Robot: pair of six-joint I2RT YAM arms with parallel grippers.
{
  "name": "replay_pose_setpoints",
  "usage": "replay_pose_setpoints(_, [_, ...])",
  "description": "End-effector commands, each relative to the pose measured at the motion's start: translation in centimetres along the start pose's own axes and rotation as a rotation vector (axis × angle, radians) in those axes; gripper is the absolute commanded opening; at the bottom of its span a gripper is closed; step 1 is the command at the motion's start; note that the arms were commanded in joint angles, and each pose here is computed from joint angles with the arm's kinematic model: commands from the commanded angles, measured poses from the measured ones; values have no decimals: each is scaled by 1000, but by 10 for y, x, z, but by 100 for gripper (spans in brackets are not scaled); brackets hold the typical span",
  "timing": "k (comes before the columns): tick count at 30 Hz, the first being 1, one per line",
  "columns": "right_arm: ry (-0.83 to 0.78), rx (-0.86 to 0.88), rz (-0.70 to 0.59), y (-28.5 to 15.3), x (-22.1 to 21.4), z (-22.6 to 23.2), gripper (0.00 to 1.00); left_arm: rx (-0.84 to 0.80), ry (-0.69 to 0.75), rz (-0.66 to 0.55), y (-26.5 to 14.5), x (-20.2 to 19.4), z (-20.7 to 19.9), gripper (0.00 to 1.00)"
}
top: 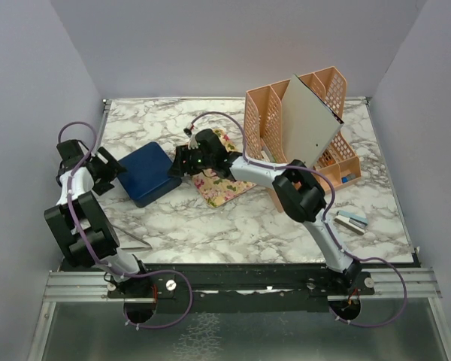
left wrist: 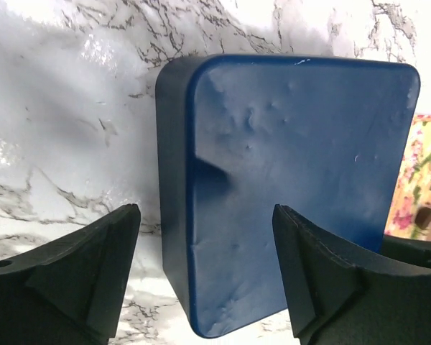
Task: Pack the chocolate
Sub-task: Adjust the packing box at the center of the board.
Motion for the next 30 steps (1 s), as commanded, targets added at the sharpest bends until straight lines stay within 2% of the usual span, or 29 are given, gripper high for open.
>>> replay_pose_setpoints(1, [43,29,18,3,8,1,62,-157,-63,-23,3,-1,-3,83])
replay_pose_setpoints(11, [83,53,78,24,5,-13,60,-317,-162,-3,22,-13,-6,81])
replay_pose_setpoints(15, [99,69,122,29,-7,-20,52,-469,-196,-46,6,-2,-26,59])
replay_pose_setpoints(21, [101,44,159,37,-23,-23,46,-603,-188,-140,-32,19,-65,39])
replay_pose_setpoints(25, [102,18,161,39,-27,-28,44,-674,-209,-139,-38,15,-75,19])
replay_pose_setpoints(30, [88,14,156,37,-26,-26,42,-723,-246,-107,-37,4,-75,5])
Point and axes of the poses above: each gripper's point midway between its finger pads, its own y axis out along the fingers, its own z axis along the line the jaws close on, x = y × z, the point moved 7 cm from there along -y, back along the fingers, and after that the axes turned 13 degrees about y, right-handed, at the moved point
